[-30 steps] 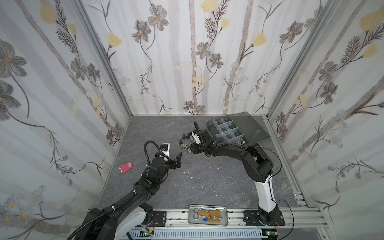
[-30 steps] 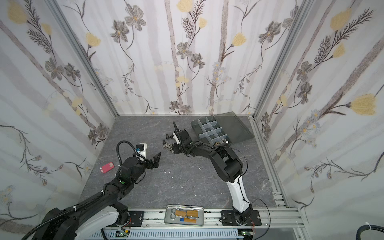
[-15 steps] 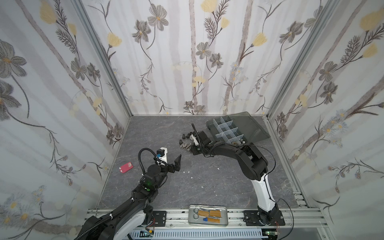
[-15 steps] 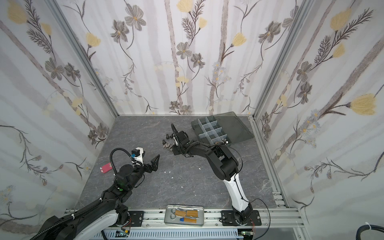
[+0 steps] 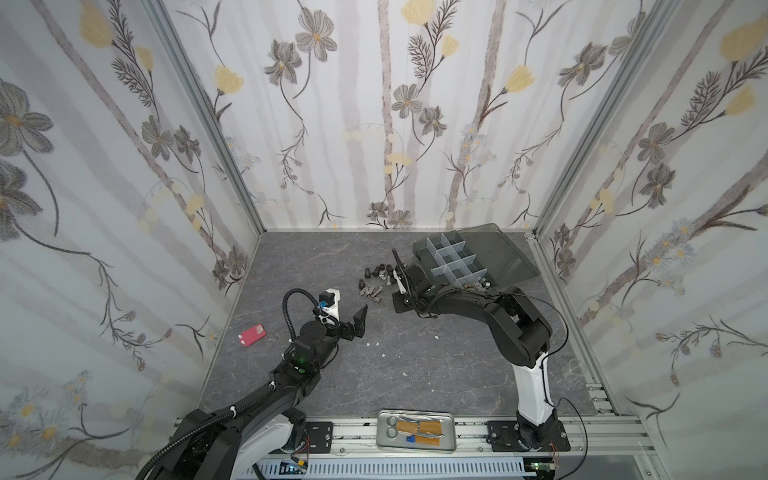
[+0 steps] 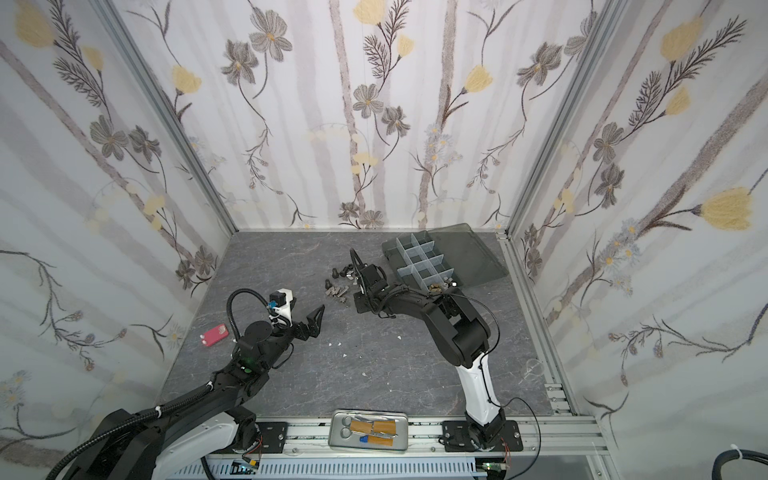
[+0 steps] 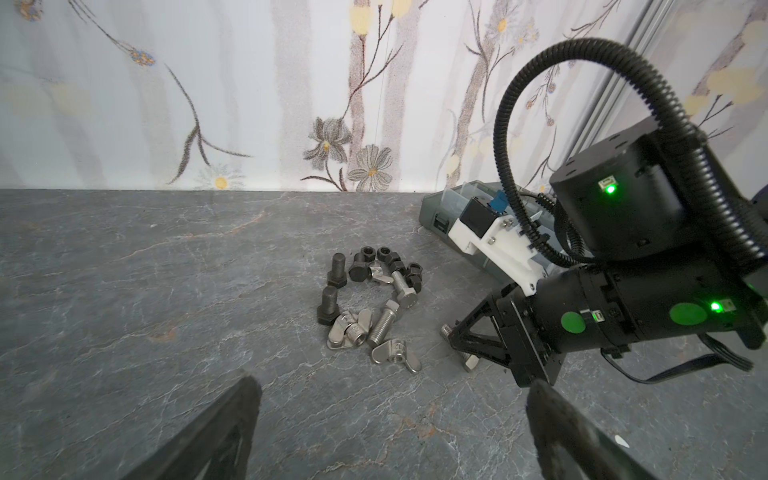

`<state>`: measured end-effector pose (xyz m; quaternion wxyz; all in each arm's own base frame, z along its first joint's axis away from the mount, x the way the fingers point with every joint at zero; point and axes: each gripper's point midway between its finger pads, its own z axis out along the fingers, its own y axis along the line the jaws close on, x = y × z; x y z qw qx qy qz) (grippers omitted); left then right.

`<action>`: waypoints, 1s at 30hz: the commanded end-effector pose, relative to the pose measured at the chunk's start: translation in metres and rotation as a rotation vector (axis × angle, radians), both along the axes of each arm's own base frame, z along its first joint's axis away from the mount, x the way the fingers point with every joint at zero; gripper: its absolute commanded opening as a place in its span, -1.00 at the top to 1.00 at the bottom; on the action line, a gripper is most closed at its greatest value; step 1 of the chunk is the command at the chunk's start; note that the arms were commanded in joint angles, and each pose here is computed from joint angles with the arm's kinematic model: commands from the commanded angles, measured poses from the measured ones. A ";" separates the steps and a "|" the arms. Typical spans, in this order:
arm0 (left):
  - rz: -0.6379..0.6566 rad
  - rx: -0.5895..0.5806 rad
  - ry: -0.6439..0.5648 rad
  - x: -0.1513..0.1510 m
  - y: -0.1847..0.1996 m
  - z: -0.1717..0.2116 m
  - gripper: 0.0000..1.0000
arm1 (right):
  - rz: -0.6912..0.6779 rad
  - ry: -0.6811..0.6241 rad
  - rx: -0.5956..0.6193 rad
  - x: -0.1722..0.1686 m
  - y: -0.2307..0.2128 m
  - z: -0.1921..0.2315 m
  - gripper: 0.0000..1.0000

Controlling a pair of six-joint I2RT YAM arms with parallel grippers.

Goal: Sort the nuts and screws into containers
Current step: 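Lower the right gripper onto a silver hex bolt and close on it, then carry the silver bolt in the right gripper over a box compartment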

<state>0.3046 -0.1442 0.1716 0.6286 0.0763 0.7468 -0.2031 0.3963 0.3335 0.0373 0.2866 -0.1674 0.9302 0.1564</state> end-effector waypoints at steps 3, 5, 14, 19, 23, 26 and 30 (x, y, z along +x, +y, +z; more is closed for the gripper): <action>-0.041 -0.083 -0.086 0.005 -0.011 0.029 -1.00 | 0.006 -0.043 0.062 0.013 -0.007 0.016 0.85; -0.046 -0.077 -0.074 0.009 -0.014 0.026 -1.00 | 0.022 -0.046 0.069 0.011 -0.006 0.017 0.73; -0.086 -0.091 -0.039 0.020 -0.028 0.022 -1.00 | 0.023 -0.004 0.028 0.003 -0.006 -0.007 0.47; -0.091 -0.084 -0.038 0.021 -0.029 0.022 -1.00 | 0.015 -0.005 0.011 0.004 -0.007 -0.012 0.42; -0.080 -0.079 -0.041 0.022 -0.027 0.022 -1.00 | 0.019 0.012 -0.026 0.005 -0.007 -0.022 0.39; -0.082 -0.080 -0.037 0.021 -0.028 0.021 -1.00 | 0.014 -0.009 -0.060 0.006 -0.009 -0.024 0.27; -0.084 -0.076 -0.037 0.022 -0.028 0.022 -1.00 | 0.015 -0.016 -0.078 0.007 -0.011 -0.025 0.58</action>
